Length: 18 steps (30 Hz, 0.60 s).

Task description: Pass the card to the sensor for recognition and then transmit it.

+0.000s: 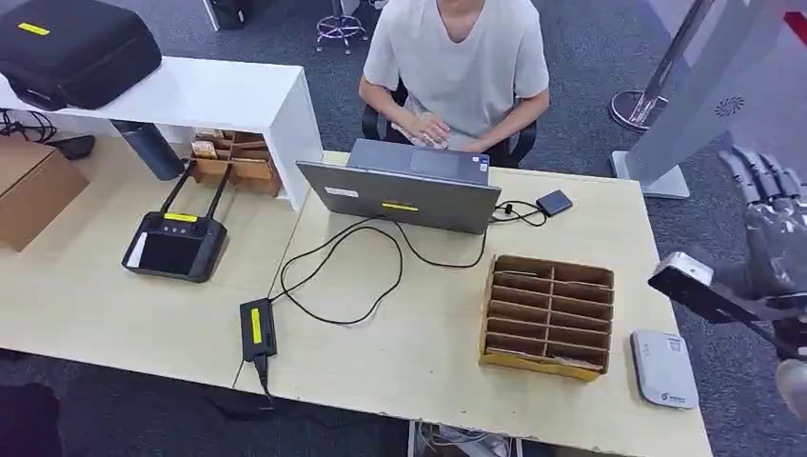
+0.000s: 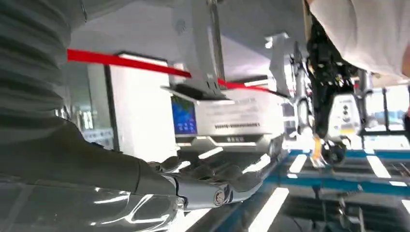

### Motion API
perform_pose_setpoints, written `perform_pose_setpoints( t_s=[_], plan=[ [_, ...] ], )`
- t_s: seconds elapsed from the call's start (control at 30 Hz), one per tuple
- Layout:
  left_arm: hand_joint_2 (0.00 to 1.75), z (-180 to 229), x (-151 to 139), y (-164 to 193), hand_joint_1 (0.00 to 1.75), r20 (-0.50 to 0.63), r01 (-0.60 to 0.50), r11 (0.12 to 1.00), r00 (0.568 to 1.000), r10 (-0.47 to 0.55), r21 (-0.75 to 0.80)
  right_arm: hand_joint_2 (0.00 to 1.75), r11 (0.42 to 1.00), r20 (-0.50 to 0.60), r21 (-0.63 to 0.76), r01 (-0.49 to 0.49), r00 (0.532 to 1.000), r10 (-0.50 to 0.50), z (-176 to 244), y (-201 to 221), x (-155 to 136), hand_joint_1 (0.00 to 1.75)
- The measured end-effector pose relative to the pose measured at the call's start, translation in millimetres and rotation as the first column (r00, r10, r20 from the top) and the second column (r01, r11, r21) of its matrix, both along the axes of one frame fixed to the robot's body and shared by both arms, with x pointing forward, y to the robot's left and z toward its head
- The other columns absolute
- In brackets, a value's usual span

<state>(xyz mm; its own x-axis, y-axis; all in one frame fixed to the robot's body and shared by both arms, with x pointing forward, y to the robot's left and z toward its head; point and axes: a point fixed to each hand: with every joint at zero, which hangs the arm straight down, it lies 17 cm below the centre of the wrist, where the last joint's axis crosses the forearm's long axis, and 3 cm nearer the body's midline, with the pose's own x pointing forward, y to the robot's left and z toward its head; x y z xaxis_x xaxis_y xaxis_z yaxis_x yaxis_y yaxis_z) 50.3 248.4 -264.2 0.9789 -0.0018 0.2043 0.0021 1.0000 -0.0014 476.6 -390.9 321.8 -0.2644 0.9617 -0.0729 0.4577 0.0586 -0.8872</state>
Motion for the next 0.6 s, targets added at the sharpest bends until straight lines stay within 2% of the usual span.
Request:
perform_pose_setpoints(
  t_s=[0.17, 0.33, 0.47, 0.57, 0.6],
  plan=[
    [1.75, 0.9, 9.0, -1.6, 0.00, 0.020, 0.022, 1.000, 1.000, -0.022, -0.004, 1.75, 0.999, 0.047, -0.039, -0.025, 0.999, 0.027, 13.3, 40.3, 22.7, 0.00],
    [1.75, 1.1, 22.3, 0.1, 0.00, 0.089, 0.060, 0.997, 0.994, -0.063, 0.038, 1.75, 0.998, 0.063, -0.049, -0.041, 0.997, 0.044, 18.0, 69.7, 41.6, 0.00],
    [1.75, 2.5, 37.8, 0.2, 0.00, 0.156, 0.125, 0.989, 0.978, -0.137, 0.085, 1.75, 0.998, 0.052, -0.061, -0.031, 0.998, 0.035, 12.8, 81.9, 56.2, 0.00],
    [1.75, 3.6, 35.1, -17.3, 0.00, 0.162, 0.162, 0.987, 0.973, -0.161, 0.008, 1.75, 0.996, 0.039, -0.087, -0.035, 0.998, 0.039, 8.2, 91.6, 69.1, 0.00],
    [0.00, 4.4, 34.8, -22.1, 0.00, 0.165, 0.174, 0.985, 0.972, -0.168, -0.019, 1.75, 0.995, 0.033, -0.094, -0.036, 0.999, 0.040, 7.1, 96.8, 74.6, 0.00]
  ],
)
